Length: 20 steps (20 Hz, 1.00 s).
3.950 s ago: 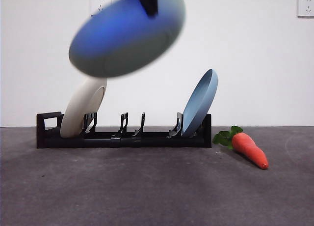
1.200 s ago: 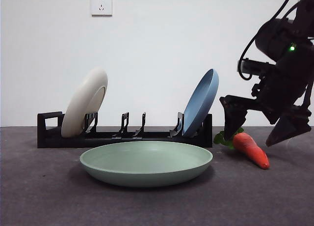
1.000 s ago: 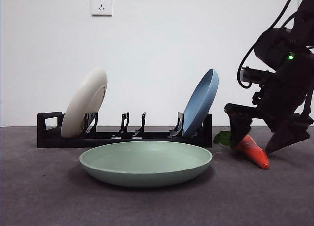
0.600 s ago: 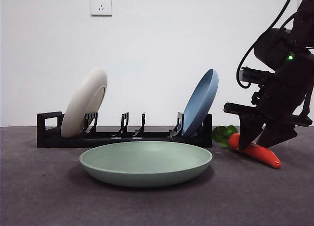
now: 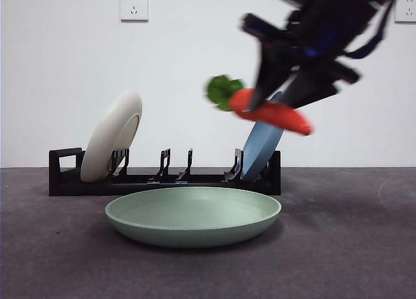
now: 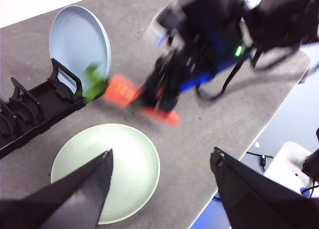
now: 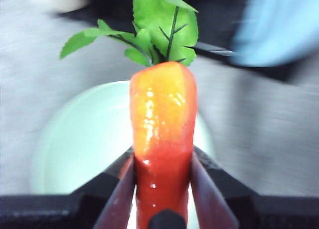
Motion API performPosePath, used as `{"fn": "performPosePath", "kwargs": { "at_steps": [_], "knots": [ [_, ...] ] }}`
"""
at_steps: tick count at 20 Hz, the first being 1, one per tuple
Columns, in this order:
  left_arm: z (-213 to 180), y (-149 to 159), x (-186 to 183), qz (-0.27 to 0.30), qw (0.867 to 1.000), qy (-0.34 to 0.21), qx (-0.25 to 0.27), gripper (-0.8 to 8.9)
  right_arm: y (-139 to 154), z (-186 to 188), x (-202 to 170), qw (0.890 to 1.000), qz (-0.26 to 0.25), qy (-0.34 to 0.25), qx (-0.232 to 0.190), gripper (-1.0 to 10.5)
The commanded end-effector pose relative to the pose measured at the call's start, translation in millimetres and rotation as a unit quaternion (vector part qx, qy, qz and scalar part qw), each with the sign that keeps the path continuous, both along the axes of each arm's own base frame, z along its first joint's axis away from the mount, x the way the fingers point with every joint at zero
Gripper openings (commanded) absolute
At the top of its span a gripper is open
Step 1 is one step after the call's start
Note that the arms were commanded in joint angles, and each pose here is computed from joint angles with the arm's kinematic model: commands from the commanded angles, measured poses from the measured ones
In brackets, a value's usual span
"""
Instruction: Take the green plate from the plate rack,put the plate on the table,take the carrot from the table,put the carrot in the plate
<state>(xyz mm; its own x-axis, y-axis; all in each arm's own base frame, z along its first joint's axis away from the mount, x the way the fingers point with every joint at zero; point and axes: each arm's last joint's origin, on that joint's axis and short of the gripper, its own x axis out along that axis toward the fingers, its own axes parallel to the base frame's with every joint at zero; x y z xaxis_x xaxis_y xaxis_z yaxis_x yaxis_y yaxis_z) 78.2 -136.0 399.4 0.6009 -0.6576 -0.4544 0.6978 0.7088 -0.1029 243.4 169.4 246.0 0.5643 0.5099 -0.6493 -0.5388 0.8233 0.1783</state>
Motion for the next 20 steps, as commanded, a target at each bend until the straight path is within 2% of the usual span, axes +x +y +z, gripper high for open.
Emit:
{"fn": "performPosePath", "kwargs": {
  "at_steps": [1,6,10,13,14,17,18,20],
  "knots": [
    [-0.2,0.1,-0.3,0.000,1.000,-0.001,-0.001,3.33,27.0,-16.5,-2.5,1.000,0.021,0.012,0.009,-0.1],
    [-0.4,0.2,-0.4,0.000,1.000,-0.001,0.000,3.33,61.7,-68.4,7.5,0.998,0.044,0.039,-0.003,-0.1],
    [-1.3,0.7,-0.6,0.000,1.000,0.002,0.005,3.33,69.2,-103.5,15.4,0.997,0.041,0.063,-0.021,-0.1],
    [-1.4,0.7,-0.6,0.000,1.000,0.002,0.005,3.33,69.7,-113.4,15.7,0.996,0.042,0.077,-0.030,0.0],
    [-1.6,0.8,-0.7,0.000,1.000,0.002,0.006,3.33,70.9,-113.1,14.7,0.996,0.044,0.076,-0.030,0.6],
    [-3.2,1.6,-1.1,0.000,1.000,0.007,0.015,3.33,69.4,-98.8,13.1,0.997,0.044,0.062,-0.019,4.6],
    [-3.8,1.9,-1.3,0.000,1.000,0.008,0.018,3.33,68.3,-90.9,11.9,0.997,0.045,0.055,-0.012,5.3],
    [-5.8,3.0,-1.8,-0.005,0.999,0.008,0.035,3.33,63.0,-70.2,6.0,0.998,0.045,0.045,-0.004,5.4]
  ]
}}
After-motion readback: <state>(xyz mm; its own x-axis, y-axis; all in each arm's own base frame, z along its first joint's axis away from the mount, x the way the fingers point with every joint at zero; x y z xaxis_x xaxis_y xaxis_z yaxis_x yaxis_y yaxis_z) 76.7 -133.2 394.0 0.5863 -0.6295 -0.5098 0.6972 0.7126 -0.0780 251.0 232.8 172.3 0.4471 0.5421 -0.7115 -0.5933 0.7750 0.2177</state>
